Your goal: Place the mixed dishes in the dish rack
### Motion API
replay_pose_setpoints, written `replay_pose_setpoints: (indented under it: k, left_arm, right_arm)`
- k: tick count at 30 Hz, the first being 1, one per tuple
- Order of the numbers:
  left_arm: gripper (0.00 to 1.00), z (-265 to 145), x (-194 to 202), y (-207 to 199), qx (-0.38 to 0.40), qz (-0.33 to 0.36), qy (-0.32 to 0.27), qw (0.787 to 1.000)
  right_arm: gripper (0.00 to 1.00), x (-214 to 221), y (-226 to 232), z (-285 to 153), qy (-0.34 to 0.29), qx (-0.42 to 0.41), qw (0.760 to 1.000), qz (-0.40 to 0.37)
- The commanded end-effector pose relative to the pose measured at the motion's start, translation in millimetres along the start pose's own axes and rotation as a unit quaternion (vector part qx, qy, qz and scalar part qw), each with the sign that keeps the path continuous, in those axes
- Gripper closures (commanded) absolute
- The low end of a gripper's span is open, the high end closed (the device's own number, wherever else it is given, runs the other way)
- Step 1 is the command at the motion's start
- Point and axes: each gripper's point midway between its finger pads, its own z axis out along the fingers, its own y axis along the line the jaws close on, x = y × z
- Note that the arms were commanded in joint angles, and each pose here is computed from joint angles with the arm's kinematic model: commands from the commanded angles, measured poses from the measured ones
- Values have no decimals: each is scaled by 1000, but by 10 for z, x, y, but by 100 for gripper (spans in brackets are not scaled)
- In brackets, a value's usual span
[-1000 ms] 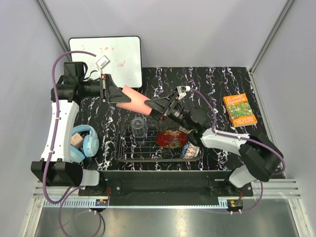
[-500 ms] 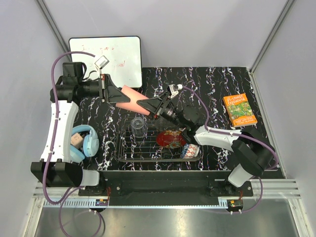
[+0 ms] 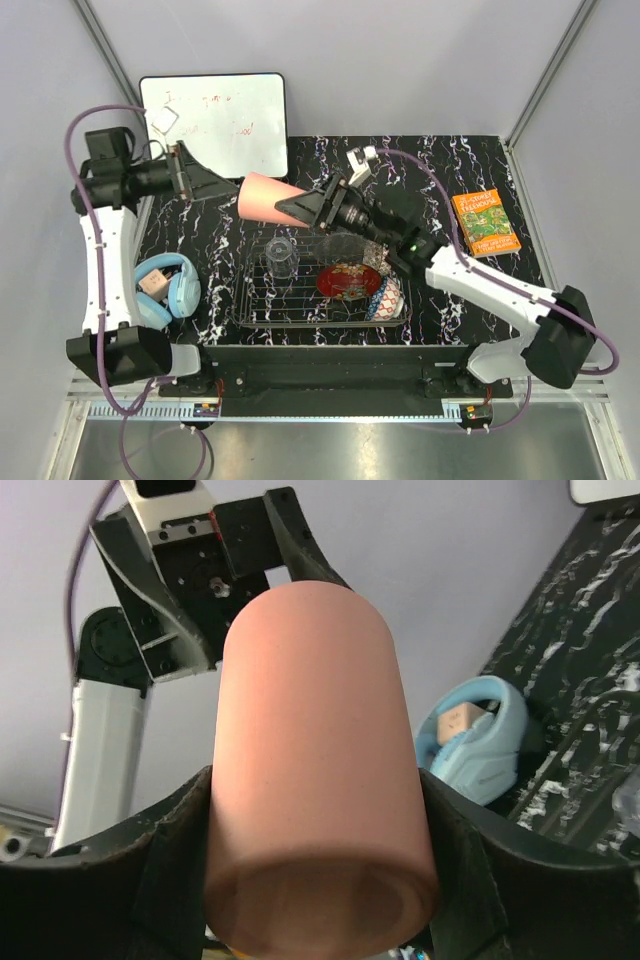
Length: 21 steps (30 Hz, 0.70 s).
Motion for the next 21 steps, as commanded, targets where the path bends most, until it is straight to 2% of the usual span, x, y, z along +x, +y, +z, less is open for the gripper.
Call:
replay_pose_setpoints:
  k: [1,3,4,5,6,7,8,9,10,12,13,14,16,21]
  left_arm:
    - [1,-256,-273,48,-106,94,-53,988]
    - [1,-304,-258,193,-150,120,-55,980]
    - [1,-340,-216,312,-181,120,-56,974]
    - [1,-356,-193,380,-195,128,-54,971]
    - [1,-368,-164,424,-204,128,-52,969]
    - [1,-400,-99,522,-226,120,-46,966]
    - [1,-417,-67,575,-234,127,-41,963]
    - [1,-424,-31,606,-239,127,-37,962]
    - [1,-456,39,678,-254,127,-28,958]
    - [1,-486,82,728,-269,129,-24,954]
    - [1,-507,125,771,-281,131,-19,951]
    - [1,-518,142,791,-286,131,-18,949]
    - [1,-535,190,822,-293,127,-15,948]
    - [1,-523,261,830,-290,119,-12,949]
  right_arm:
    - [100,356,-506,-237,136,179,970,-93]
    - [100,447,-487,-216,173,193,957,-133]
    - [100,609,-695,-281,211,233,939,-140]
    - [100,704,-565,-244,231,222,930,-181]
    - [100,717,-634,-242,233,246,918,-205]
    - [100,829,-820,-317,262,284,896,-218]
    - [100,879,-699,-273,272,274,888,-251]
    - [100,851,-764,-281,268,297,874,-275]
    - [100,948,-887,-331,290,320,854,-290]
    - [100,955,-857,-307,292,333,831,-337]
    - [100,1035,-996,-372,315,356,808,-347]
    - [100,975,-969,-330,306,363,801,-365]
    - [100,1091,-1023,-341,326,376,778,-383]
    - [100,1250,-1212,-361,360,398,742,-402]
